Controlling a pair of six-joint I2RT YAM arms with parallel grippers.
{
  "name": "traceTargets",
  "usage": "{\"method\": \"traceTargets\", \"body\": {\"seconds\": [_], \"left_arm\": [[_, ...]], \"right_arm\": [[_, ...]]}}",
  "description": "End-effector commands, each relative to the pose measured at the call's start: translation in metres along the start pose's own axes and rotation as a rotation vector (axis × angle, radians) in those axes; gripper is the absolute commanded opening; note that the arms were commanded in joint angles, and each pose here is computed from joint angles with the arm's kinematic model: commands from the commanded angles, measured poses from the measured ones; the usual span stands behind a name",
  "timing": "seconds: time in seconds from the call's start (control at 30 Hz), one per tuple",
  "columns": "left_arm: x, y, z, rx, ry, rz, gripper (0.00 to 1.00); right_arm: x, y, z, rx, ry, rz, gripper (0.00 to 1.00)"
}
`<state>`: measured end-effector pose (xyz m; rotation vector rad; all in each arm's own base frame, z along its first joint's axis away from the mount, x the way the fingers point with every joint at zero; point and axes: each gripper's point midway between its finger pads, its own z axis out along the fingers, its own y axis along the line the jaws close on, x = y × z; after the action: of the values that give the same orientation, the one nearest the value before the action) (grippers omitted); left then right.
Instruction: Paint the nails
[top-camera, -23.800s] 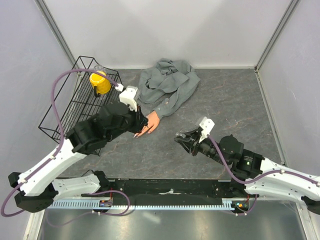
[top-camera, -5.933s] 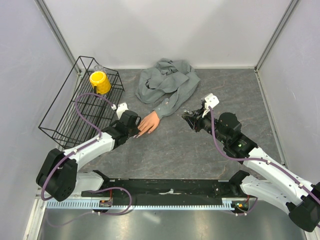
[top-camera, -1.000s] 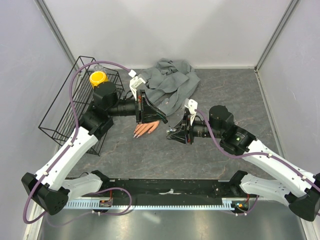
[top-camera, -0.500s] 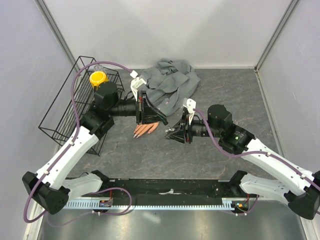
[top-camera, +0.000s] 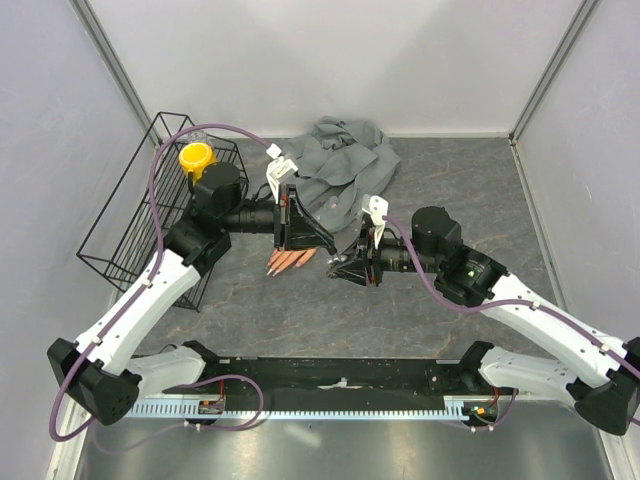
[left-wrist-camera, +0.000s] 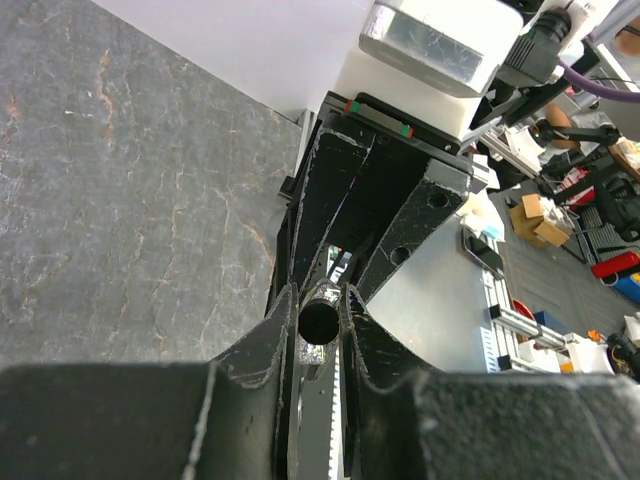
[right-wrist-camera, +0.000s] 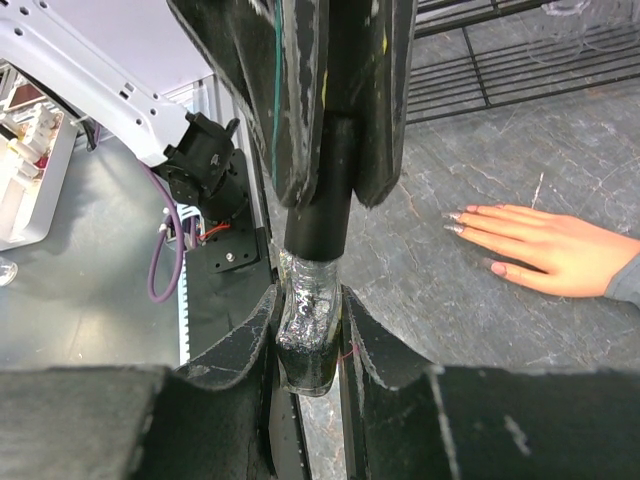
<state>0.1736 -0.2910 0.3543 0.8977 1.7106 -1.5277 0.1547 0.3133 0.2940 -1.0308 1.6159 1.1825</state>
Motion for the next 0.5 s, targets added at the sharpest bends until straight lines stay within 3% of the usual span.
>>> {"method": "traceTargets", "body": {"seconds": [0.0, 0.3, 0.47], "left_arm": [[-0.002, -0.014, 0.000, 0.056, 0.023, 0.035, 0.02], [0.008, -0.009, 0.003, 0.056, 0.104, 0.070, 0.02], [0.024, -0.018, 0.005, 0.173, 0.169, 0.138, 0.02]], "right_arm": [[-0.031, 0.006, 0.000, -0.015, -0.069, -0.066, 0.00], [-0.041, 0.002, 0.006, 0.004, -0.086, -0.054, 0.00], [-0.053, 0.008, 0.008, -0.037, -0.141, -0.068, 0.00]]}}
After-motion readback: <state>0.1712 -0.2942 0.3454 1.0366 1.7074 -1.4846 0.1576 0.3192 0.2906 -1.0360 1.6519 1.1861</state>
